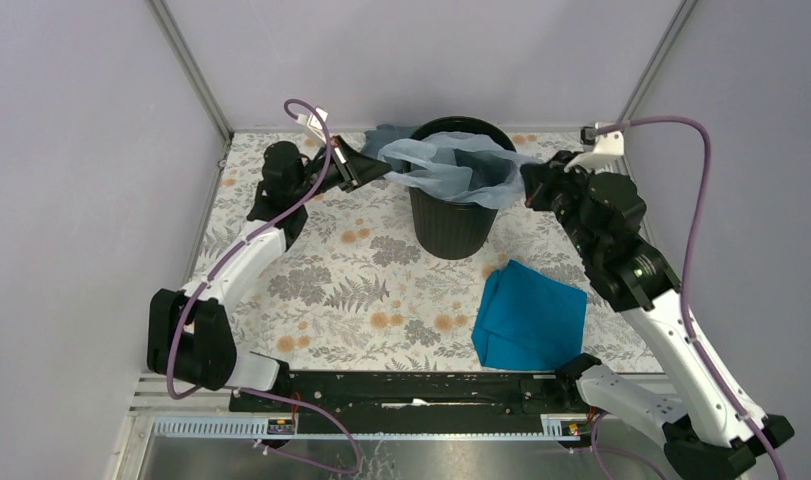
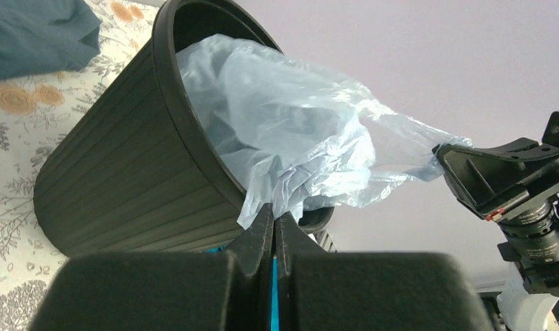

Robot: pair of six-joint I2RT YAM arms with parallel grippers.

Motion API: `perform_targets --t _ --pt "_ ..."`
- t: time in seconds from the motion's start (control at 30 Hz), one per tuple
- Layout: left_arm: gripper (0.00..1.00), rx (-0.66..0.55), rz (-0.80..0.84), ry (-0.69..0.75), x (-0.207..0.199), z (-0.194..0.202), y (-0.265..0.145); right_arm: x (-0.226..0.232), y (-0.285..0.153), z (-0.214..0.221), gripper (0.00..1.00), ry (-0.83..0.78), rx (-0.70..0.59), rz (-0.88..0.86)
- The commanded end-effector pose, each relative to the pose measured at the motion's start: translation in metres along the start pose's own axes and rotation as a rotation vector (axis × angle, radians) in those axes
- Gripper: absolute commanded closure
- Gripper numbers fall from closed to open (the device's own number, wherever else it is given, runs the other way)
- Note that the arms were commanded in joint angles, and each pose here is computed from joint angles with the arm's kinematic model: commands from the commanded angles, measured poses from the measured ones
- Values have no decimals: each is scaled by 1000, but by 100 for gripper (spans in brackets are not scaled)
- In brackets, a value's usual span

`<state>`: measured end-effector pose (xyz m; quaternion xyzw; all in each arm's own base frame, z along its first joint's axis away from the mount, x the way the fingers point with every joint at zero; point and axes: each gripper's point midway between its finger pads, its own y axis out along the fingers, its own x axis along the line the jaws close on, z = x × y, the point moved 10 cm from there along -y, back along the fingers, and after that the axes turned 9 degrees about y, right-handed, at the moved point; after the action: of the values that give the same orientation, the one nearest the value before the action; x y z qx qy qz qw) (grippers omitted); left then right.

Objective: Put the trash bags into the trash bin

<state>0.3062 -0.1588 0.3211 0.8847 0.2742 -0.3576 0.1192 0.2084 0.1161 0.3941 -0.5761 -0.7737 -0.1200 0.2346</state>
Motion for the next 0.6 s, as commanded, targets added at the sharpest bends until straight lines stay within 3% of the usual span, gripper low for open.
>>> perform_targets --t 0.0,0.23,0.57 --pt "100 -45 22 69 -19 -11 -15 -35 -17 7 100 -164 7 259" --pt "100 -68 -26 158 -27 -30 -22 -39 -21 -9 100 -226 -78 352" --pt "100 -117 -282 280 -17 -38 -53 -48 38 -10 98 -270 -96 414"
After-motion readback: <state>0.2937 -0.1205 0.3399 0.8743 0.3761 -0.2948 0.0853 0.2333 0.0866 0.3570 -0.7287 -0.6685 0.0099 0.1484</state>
